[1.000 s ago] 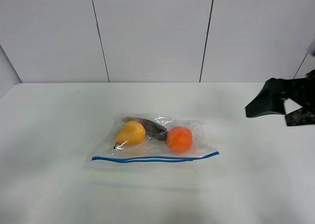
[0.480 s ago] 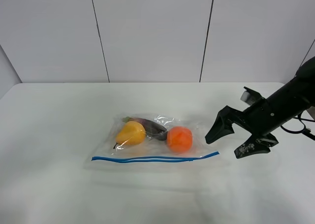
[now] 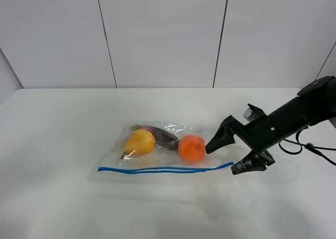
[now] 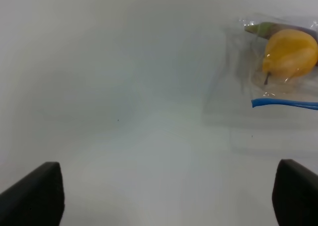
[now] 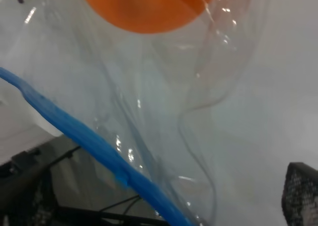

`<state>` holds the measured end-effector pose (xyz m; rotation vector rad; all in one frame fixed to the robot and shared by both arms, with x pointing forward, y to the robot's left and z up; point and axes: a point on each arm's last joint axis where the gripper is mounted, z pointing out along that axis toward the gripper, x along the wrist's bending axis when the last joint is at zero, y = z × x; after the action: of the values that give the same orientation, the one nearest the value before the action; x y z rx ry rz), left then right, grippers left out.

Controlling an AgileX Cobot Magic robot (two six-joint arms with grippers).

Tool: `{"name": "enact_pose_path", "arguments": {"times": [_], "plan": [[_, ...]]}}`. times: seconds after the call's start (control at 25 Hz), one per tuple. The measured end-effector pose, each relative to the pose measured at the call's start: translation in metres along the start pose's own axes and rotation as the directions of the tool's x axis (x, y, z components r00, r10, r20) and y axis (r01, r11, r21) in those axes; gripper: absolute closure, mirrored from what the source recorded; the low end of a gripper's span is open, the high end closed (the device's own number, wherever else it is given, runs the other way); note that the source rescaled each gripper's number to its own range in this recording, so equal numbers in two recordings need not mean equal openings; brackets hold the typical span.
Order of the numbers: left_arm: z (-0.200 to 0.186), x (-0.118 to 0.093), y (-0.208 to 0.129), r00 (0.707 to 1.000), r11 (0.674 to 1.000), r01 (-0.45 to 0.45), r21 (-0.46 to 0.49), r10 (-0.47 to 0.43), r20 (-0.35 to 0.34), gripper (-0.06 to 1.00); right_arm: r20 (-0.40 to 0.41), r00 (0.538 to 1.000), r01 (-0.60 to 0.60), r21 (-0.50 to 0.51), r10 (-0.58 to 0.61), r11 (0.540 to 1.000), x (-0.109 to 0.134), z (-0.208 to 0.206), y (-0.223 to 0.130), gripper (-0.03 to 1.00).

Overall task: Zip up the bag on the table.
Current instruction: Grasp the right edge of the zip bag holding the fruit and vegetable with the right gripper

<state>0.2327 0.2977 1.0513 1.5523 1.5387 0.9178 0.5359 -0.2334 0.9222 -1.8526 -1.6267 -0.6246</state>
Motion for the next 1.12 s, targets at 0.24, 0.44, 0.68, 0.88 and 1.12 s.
{"name": "enact_pose_path", "arguments": {"times": [0.24, 0.44, 0.68, 0.88, 1.12], "plan": [[0.0, 0.0, 0.0, 1.0, 1.0, 0.0, 0.0, 0.0, 0.0, -0.02, -0.018, 0.999, -0.036, 0.013, 0.037, 0.999, 0.001, 0.0008, -0.0004, 0.39], [0.0, 0.0, 0.0, 1.0, 1.0, 0.0, 0.0, 0.0, 0.0, -0.02, -0.04, 0.998, -0.051, 0.056, 0.053, 0.997, 0.0031, 0.0007, -0.0041, 0.56], [0.0, 0.0, 0.0, 1.0, 1.0, 0.0, 0.0, 0.0, 0.0, -0.02, -0.04, 0.997, -0.063, 0.055, 0.066, 0.996, 0.0032, 0.0007, -0.004, 0.58], [0.0, 0.0, 0.0, 1.0, 1.0, 0.0, 0.0, 0.0, 0.0, -0.02, -0.04, 0.997, -0.071, 0.056, 0.073, 0.996, 0.0031, 0.0008, -0.004, 0.6], [0.0, 0.0, 0.0, 1.0, 1.0, 0.0, 0.0, 0.0, 0.0, -0.02, -0.04, 0.997, -0.071, 0.056, 0.073, 0.996, 0.0031, 0.0008, -0.004, 0.76]]}}
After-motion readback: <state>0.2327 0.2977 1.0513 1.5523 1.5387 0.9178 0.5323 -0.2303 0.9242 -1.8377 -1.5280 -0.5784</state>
